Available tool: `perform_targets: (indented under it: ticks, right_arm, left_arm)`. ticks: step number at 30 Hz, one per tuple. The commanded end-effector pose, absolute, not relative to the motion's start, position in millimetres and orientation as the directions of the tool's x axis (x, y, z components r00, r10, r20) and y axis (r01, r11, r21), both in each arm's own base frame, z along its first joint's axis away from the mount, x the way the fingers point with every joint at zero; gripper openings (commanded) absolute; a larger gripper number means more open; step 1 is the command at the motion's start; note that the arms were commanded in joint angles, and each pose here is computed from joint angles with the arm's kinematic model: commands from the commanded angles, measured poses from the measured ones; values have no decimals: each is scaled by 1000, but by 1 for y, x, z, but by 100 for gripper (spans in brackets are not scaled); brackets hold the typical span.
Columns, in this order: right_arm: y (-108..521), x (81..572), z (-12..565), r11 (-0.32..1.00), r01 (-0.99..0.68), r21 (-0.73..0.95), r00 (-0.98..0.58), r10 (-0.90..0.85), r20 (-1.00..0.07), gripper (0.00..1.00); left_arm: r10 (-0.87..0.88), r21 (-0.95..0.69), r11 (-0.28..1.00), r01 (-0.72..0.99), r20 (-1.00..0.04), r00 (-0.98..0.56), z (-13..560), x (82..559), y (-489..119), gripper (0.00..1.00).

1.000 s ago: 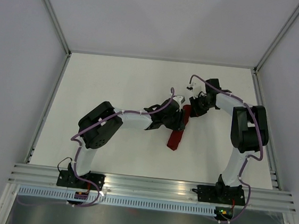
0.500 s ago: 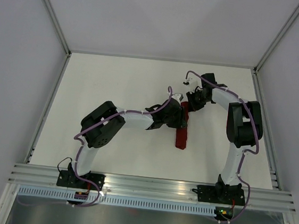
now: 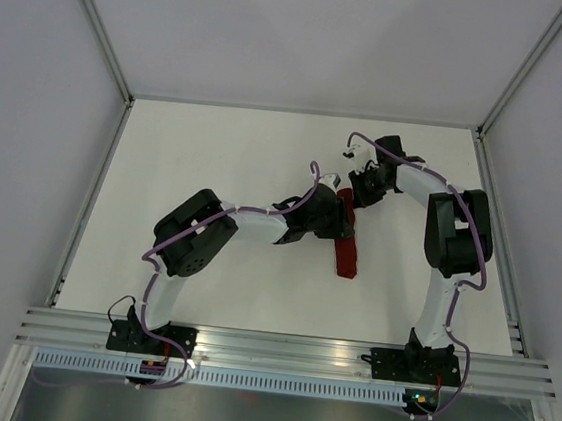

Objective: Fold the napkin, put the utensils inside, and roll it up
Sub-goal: Adjust the napkin at the center of the board.

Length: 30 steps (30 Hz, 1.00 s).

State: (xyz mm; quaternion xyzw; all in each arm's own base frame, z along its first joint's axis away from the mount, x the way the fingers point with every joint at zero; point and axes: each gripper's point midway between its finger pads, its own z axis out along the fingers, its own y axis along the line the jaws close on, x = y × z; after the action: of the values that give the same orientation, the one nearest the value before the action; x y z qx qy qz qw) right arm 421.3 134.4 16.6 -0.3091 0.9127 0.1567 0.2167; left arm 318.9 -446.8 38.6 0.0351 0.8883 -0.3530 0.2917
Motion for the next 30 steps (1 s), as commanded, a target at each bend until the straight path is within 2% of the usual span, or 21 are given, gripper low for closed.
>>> perform_targets:
  ticks: [1,9,19,30]
  right_arm:
    - [131,426,51,795,-597,104,-709,-463,-532,8]
    - [130,420,82,808,-578,114,-709,-428,-561,12]
    - [116,374,51,815,-555,167,-781,-441,-442,8]
    - [128,352,36,770,-576,273,-799,-460,-388,9]
  left_arm:
    - [-114,-533,828,175,-466,-877,-12,304,-419,50]
    - [-87,-527,817,233,-512,-855,9,310,-426,52]
    - [-73,-527,806,270,-541,-838,22,315,-431,54]
    - [-61,-529,792,304,-565,-823,34,320,-438,54]
